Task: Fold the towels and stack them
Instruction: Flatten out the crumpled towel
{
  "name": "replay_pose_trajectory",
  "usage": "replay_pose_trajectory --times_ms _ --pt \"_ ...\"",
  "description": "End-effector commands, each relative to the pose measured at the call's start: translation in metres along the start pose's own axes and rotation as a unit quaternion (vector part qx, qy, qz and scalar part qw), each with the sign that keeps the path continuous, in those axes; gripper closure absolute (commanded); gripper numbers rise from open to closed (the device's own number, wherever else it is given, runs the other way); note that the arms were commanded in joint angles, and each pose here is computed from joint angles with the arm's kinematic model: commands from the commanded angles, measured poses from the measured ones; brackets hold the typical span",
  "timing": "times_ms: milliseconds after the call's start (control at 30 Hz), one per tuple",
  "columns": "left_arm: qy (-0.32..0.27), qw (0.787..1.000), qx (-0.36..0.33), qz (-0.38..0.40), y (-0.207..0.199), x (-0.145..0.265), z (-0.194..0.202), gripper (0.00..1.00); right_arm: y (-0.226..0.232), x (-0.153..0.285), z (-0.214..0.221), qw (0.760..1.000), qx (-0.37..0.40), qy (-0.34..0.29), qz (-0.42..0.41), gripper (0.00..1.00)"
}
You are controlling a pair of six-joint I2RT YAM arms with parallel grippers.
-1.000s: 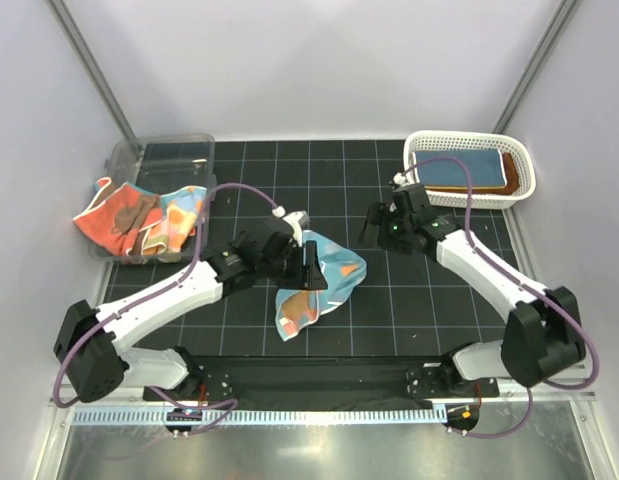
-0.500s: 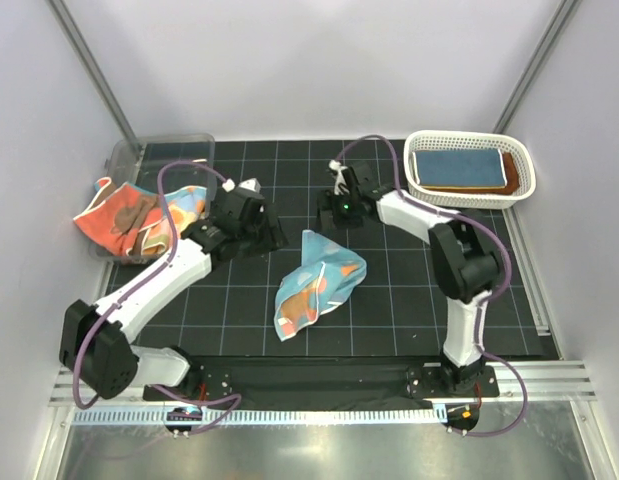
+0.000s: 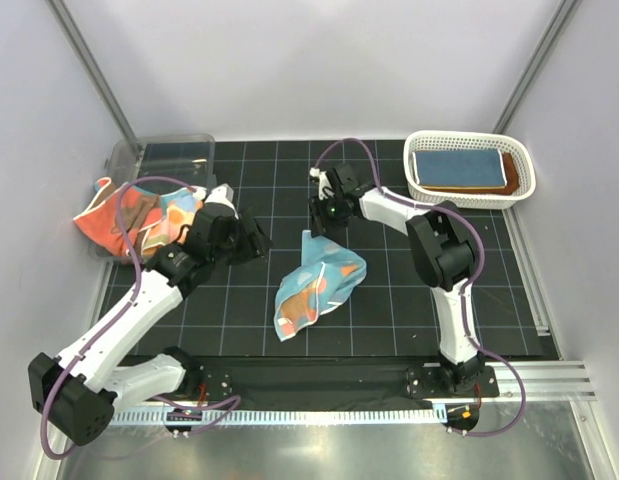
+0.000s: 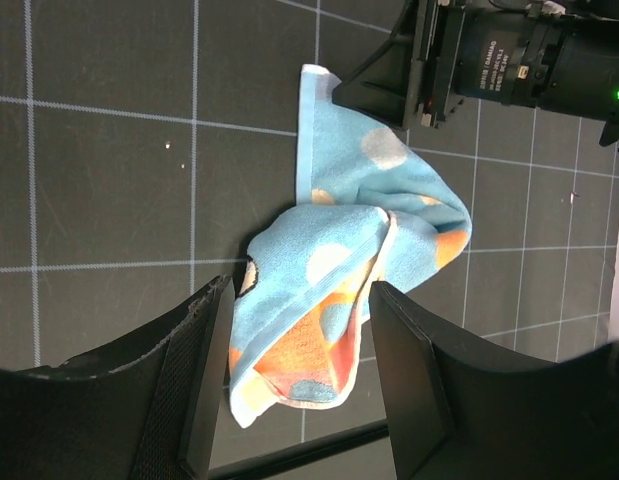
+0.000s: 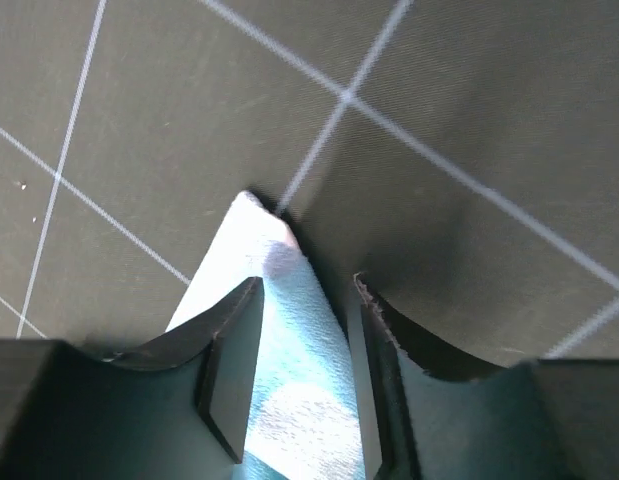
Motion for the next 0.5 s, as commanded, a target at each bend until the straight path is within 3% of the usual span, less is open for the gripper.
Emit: replay_pose_trajectory --times_ms 0,67,100,167,300,400,467 --pt "-0.019 1.000 0.006 0.003 0.000 -0.001 -0.004 0.40 0.019 -0.009 0.002 0.999 0.033 0.007 -0.019 0.57" --pt "-0.017 1.000 0.006 0.002 0.001 -0.001 -0.002 0.39 0.021 -0.011 0.002 0.999 0.035 0.006 -0.011 0.70" --pt "-0.020 1.000 0.008 0.002 0.001 -0.002 -0.002 0.39 0.024 -0.008 0.000 0.999 0.037 -0.002 -0.008 0.85" --pt "-0.020 1.000 0.008 0.000 0.002 -0.003 -0.001 0.39 0.028 0.000 -0.009 0.999 0.031 -0.020 -0.002 0.99" --pt "-0.038 0.999 -0.001 -0.005 0.003 -0.007 -0.017 0.35 0.046 0.061 -0.036 0.997 0.003 -0.073 0.039 0.99" --pt "-0.044 0.999 -0.012 0.007 -0.001 -0.009 -0.037 0.33 0.055 0.132 -0.024 0.987 -0.026 -0.139 0.075 0.99" --pt "-0.010 0.998 -0.034 0.048 -0.009 -0.023 -0.033 0.32 0.056 0.168 0.001 0.980 -0.036 -0.184 0.071 0.99"
Point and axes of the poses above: each gripper's point midway between its finger pads, its own x axis back along the fingers, its own y axis along the line the jaws close on, z = x × y, the point moved 9 cm from there along x, back along the fingers, and after that the axes turned 5 degrees about -x, right-handed, at the moved point
